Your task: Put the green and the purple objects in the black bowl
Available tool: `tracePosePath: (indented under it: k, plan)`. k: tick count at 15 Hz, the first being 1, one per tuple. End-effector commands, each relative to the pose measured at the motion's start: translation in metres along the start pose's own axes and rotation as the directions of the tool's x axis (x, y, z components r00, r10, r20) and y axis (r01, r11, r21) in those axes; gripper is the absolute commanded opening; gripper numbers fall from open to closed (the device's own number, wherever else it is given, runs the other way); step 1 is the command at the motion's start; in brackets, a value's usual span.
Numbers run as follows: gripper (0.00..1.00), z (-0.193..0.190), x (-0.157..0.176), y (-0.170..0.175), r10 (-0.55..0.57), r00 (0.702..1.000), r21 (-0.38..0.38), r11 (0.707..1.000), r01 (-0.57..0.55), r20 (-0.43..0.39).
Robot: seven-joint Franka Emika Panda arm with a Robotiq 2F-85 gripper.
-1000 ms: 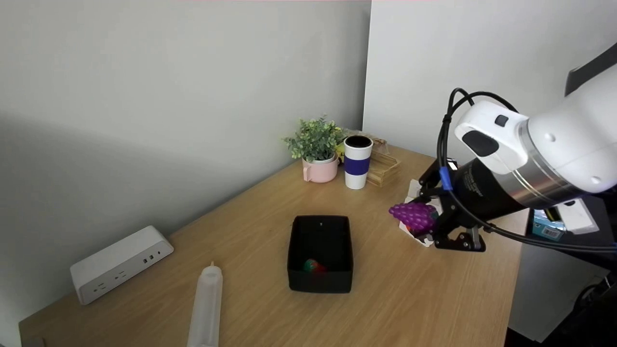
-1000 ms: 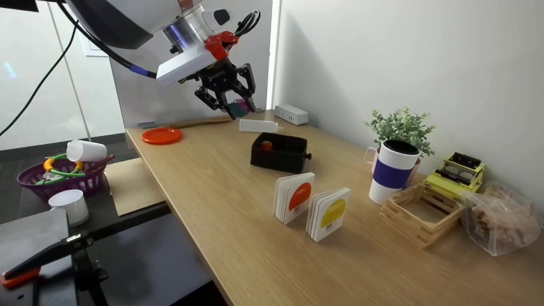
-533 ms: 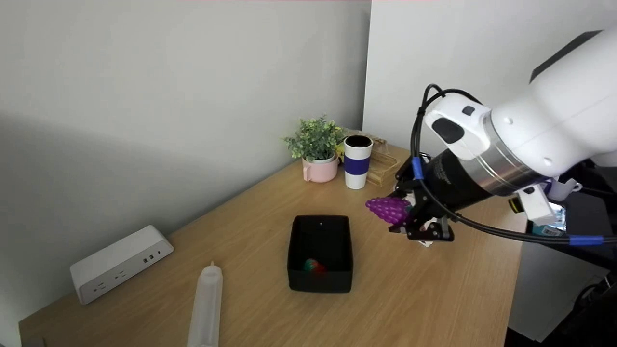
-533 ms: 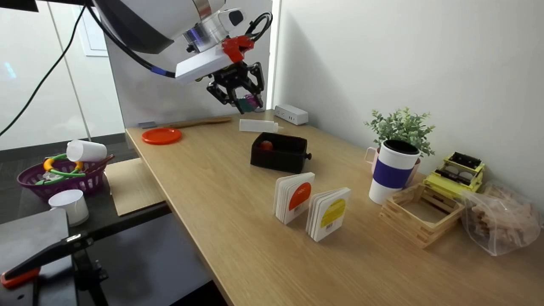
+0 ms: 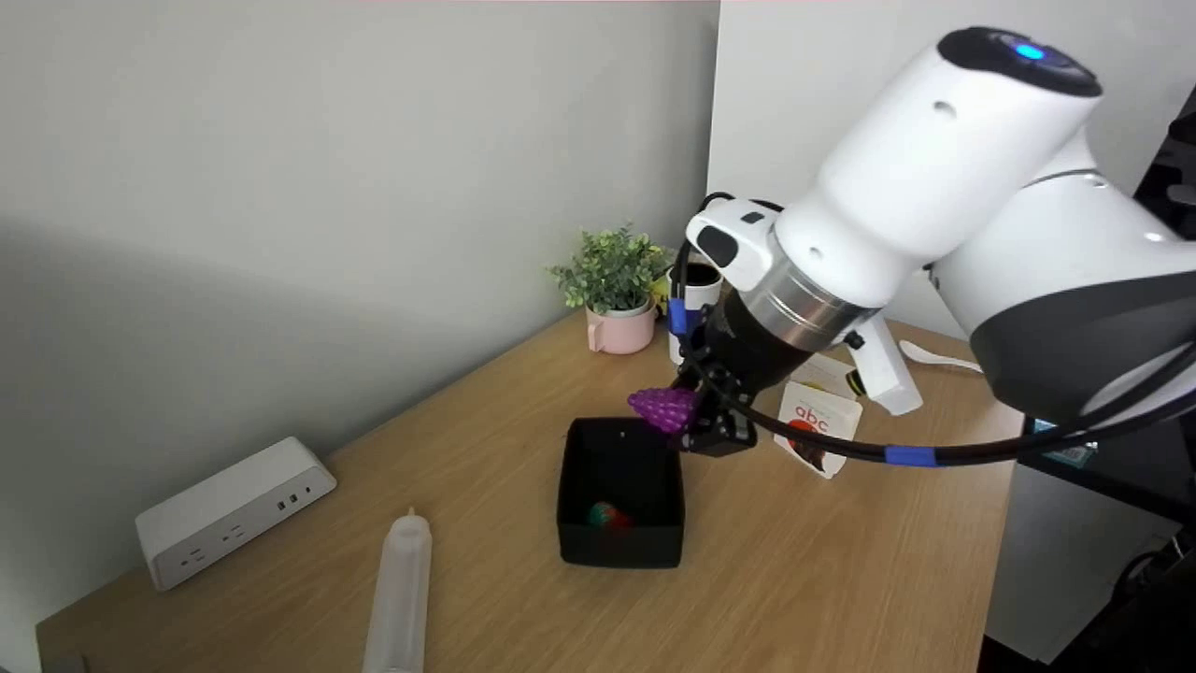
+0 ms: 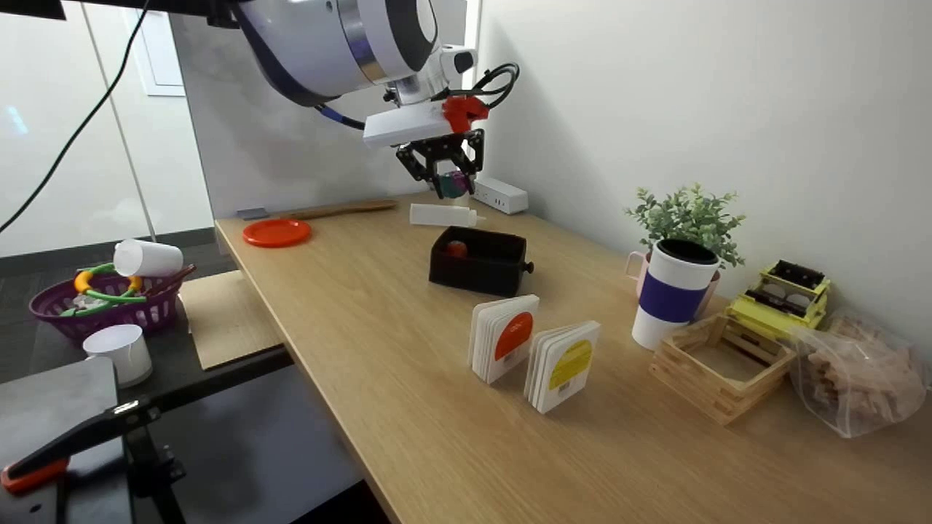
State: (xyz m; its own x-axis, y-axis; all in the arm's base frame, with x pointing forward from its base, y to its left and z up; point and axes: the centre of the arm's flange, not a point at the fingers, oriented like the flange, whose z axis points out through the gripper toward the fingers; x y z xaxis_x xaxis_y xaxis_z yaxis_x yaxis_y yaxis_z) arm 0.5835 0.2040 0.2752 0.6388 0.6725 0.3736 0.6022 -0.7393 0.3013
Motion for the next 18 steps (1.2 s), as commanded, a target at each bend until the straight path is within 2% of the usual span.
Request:
tracePosePath:
  k: [1, 6, 12, 18]
  plan:
    - [0.27, 0.024, 0.042, 0.02, -0.016, 1.0, 0.054, 0.998, 0.015, 0.021]
    - [0.27, 0.056, 0.057, 0.03, 0.024, 0.994, 0.08, 0.996, -0.033, 0.11]
    - [0.27, 0.096, 0.043, 0.045, 0.081, 0.971, 0.105, 0.989, -0.107, 0.226]
    - [0.27, 0.148, 0.027, 0.038, 0.071, 0.958, 0.21, 0.969, -0.133, 0.278]
